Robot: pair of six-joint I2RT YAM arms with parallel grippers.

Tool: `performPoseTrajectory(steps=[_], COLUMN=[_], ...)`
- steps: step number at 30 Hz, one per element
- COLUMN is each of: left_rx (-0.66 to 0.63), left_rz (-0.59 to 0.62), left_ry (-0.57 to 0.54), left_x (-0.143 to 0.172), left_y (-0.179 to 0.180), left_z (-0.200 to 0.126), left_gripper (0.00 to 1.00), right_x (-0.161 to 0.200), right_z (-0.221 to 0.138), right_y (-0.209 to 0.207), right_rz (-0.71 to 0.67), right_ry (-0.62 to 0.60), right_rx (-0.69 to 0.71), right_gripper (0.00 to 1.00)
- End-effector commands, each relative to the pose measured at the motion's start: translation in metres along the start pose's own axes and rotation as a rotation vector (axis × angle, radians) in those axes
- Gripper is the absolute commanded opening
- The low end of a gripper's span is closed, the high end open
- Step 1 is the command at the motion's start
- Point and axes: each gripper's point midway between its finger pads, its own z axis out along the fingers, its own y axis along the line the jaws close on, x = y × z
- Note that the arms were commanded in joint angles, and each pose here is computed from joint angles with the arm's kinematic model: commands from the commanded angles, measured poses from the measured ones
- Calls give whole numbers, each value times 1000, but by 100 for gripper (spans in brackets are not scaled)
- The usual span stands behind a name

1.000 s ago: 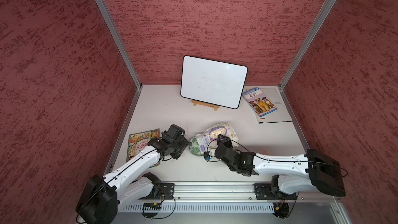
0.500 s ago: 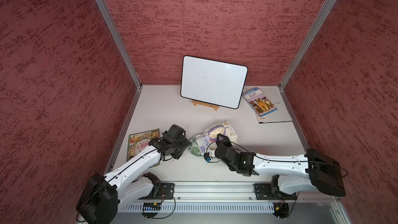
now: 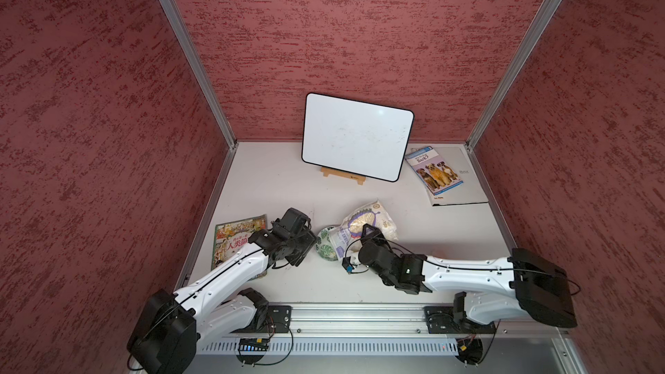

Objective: Pour the oats into the breakfast bowl
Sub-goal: Pour the oats into the bowl.

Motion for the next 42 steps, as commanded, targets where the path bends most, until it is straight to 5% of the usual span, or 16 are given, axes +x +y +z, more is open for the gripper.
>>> performPoseTrajectory(steps=[1,42], left_rx=[7,19], left_rz=[0,-3], left_ry=[-3,-8], left_x=[1,0], left_y=[-1,-3], left_z=[2,-1], left_gripper=[68,68], right_x=[18,30], right_z=[-12,1], right_y=[-64,-101], right_rz=[125,13], right_ry=[85,134], right_rx=[156,217], right_gripper=[0,0])
